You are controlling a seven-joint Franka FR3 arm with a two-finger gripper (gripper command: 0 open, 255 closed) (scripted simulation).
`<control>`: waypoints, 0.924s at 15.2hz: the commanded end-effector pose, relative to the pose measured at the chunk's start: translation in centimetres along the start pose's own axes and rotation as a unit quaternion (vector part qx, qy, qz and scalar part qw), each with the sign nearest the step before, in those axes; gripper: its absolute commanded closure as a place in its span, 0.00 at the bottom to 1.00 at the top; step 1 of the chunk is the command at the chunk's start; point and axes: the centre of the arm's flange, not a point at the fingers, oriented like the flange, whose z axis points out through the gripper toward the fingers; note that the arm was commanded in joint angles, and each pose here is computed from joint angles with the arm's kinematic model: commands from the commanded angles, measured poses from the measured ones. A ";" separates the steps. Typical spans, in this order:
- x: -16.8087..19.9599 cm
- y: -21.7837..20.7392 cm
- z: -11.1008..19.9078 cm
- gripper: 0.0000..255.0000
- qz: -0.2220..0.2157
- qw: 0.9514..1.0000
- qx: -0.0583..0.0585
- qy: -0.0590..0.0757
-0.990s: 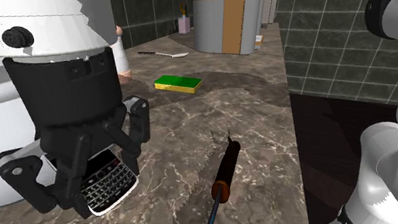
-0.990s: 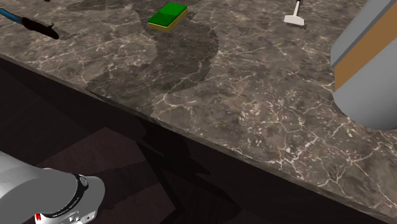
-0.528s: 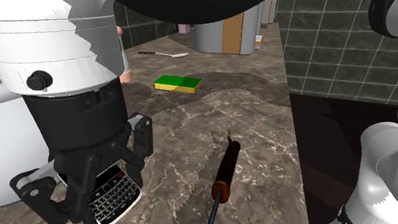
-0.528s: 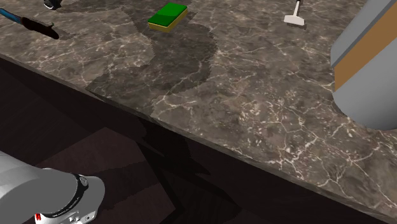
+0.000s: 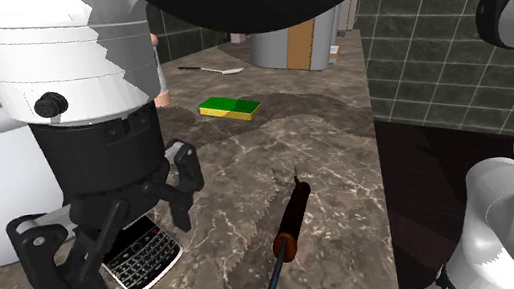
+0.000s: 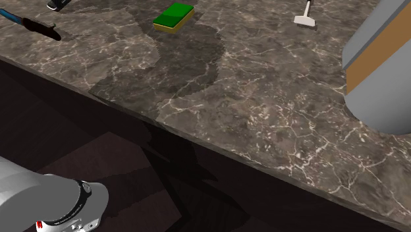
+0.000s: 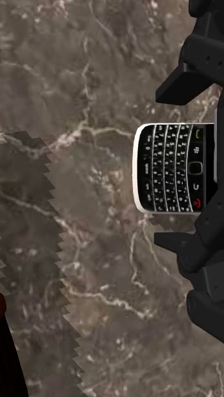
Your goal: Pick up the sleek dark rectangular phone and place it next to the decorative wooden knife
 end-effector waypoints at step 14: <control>0.0 0.0 -5.0 0.00 0.000 1.000 0.000 0.000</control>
